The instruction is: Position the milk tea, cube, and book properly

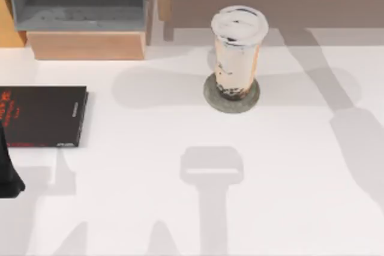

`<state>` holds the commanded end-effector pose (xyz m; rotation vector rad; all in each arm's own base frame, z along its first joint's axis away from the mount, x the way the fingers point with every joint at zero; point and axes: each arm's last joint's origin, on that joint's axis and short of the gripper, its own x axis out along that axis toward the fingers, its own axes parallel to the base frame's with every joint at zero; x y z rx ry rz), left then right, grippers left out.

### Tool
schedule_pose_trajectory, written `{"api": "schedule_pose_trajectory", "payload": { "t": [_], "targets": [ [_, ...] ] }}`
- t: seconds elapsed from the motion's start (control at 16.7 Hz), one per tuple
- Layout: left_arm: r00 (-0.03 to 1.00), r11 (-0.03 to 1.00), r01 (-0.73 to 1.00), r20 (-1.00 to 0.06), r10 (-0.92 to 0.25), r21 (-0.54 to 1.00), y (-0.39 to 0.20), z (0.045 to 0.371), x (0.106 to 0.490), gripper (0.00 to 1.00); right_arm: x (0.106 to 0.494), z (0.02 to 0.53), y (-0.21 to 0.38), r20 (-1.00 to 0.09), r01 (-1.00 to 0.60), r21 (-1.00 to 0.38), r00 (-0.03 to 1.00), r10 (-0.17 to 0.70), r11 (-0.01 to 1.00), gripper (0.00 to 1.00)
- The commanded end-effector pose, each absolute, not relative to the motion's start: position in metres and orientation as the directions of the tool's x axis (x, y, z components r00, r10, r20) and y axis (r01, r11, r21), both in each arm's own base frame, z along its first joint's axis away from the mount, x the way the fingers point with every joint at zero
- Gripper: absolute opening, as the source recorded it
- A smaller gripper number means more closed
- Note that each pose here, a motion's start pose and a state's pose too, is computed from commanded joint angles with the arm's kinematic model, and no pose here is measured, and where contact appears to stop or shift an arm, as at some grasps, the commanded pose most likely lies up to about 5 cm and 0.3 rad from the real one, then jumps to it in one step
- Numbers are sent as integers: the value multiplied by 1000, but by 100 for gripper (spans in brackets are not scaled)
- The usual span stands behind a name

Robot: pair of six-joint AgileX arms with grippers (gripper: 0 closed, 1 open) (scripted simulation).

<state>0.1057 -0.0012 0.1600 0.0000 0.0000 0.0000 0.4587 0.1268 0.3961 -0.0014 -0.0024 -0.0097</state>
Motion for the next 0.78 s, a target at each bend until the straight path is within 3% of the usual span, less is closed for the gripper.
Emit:
{"api": "schedule_pose_trajectory", "payload": {
  "t": [0.78],
  "targets": [
    [1000,1000,0,0,0,0,-1,160,106,100,429,396,126,3,11,-1,1000,-11,1000,100]
  ]
}}
